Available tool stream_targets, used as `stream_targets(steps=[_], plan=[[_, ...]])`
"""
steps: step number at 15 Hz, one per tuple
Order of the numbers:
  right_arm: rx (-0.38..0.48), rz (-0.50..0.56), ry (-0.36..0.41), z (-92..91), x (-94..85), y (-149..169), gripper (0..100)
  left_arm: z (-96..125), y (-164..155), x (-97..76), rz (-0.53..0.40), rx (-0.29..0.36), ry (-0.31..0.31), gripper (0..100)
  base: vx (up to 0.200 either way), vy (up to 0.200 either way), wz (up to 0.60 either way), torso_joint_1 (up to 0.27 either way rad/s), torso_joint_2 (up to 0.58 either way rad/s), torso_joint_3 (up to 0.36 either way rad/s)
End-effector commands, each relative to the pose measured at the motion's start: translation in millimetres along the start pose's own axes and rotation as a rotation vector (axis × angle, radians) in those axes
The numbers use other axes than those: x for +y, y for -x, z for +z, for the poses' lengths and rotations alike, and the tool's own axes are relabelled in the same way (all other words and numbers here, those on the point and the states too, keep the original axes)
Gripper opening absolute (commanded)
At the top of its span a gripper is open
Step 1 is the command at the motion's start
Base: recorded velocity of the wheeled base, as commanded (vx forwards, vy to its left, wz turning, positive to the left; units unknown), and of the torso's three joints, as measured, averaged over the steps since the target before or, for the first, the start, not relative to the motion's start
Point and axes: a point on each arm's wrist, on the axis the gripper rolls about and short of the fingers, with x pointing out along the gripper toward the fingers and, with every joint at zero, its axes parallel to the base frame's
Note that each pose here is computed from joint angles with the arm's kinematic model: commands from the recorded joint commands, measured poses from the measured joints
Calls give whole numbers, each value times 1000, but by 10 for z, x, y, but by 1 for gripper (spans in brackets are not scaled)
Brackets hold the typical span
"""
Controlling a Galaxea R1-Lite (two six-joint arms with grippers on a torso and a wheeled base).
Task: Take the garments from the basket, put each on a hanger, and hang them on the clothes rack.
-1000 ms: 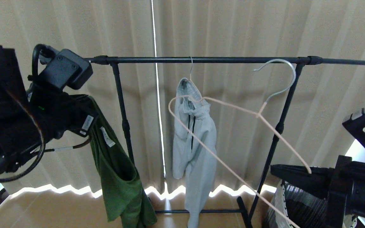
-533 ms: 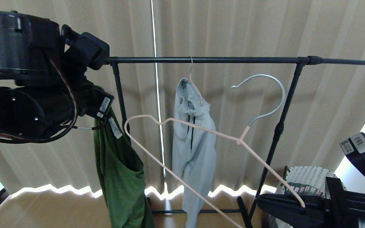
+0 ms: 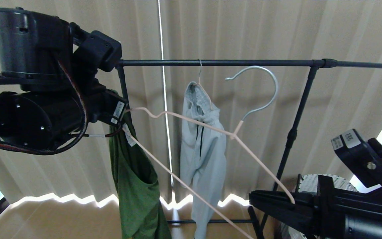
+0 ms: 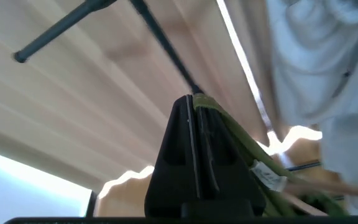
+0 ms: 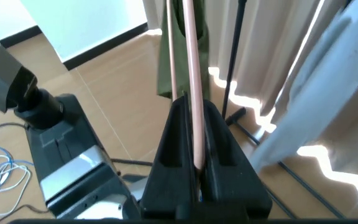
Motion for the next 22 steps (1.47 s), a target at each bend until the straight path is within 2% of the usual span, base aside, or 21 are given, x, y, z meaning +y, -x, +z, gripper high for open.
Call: stream_targets(steps=[1,10,11,16,20,22], plan=[[23,-3,-2,-24,-9,-91,0,24,29,-16,-9,-12,3,0,0,0,0,0,0,0],[21,-17,-8,24,-32,-187,0,44,52,-18,-14,-20,7,0,0,0,0,0,0,0],[14,-35,-16,76,-71,-244,0,41,53,-22,-7,-16,5,0,0,0,0,0,0,0],[-22,-49,-13,84,-138,-477,0,35,74,-11,-2,-17,7,0,0,0,0,0,0,0],[-1,-52,-14,44,-160,-630,0,17,149,1,-8,-27,8,0,0,0,0,0,0,0],[19,-54,-14,16,-174,-709,0,6,240,-77,-48,-42,-5,0,0,0,0,0,0,0]])
